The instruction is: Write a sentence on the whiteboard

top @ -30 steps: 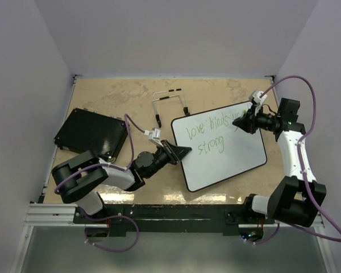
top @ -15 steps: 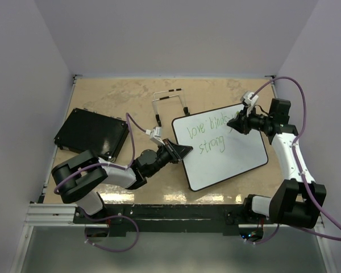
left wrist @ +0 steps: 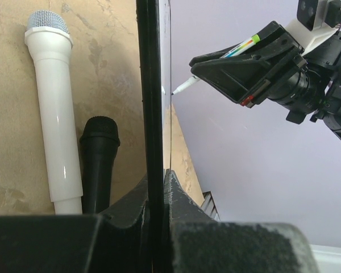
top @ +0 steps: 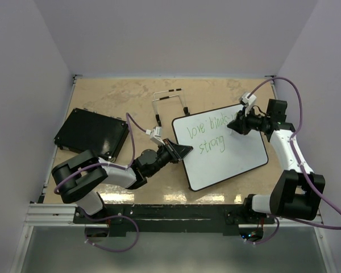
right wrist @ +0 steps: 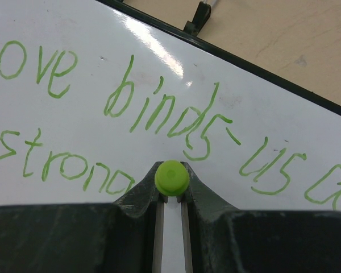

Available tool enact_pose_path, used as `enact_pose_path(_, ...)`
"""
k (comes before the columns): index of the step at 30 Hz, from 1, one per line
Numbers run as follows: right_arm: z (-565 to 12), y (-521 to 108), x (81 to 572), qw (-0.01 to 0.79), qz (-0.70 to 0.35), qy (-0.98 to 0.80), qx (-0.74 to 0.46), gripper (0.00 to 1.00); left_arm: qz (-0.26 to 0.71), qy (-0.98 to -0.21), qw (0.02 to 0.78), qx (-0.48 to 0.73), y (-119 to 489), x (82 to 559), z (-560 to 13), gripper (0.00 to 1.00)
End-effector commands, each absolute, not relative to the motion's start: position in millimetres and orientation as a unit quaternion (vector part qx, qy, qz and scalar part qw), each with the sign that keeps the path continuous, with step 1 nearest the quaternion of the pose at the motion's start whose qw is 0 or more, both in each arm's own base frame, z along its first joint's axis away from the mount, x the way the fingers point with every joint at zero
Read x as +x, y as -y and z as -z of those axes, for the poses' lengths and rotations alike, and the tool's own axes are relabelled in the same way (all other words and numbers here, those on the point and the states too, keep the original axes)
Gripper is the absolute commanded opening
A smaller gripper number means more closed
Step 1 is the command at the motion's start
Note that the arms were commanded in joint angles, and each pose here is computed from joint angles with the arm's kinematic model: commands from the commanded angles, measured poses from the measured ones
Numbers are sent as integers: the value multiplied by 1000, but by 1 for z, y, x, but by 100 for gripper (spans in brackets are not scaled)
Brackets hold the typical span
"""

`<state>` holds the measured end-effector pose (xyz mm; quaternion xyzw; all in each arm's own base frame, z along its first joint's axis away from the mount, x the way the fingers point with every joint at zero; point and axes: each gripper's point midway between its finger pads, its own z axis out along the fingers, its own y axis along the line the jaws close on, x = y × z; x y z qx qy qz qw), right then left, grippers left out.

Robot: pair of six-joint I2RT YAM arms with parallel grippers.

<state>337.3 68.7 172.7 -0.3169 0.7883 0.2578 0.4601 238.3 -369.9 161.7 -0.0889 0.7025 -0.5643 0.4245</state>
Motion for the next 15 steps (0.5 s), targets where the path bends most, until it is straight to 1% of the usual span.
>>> enact_pose_path(1, -180, -72, 345, 475, -248, -782, -319, 0, 577, -674, 456, -71, 376, 245, -187, 0)
enact_pose_path(15, -180, -84, 348, 474, -263, -776, -323, 0, 582, -669, 457, -67, 376, 244, -188, 0)
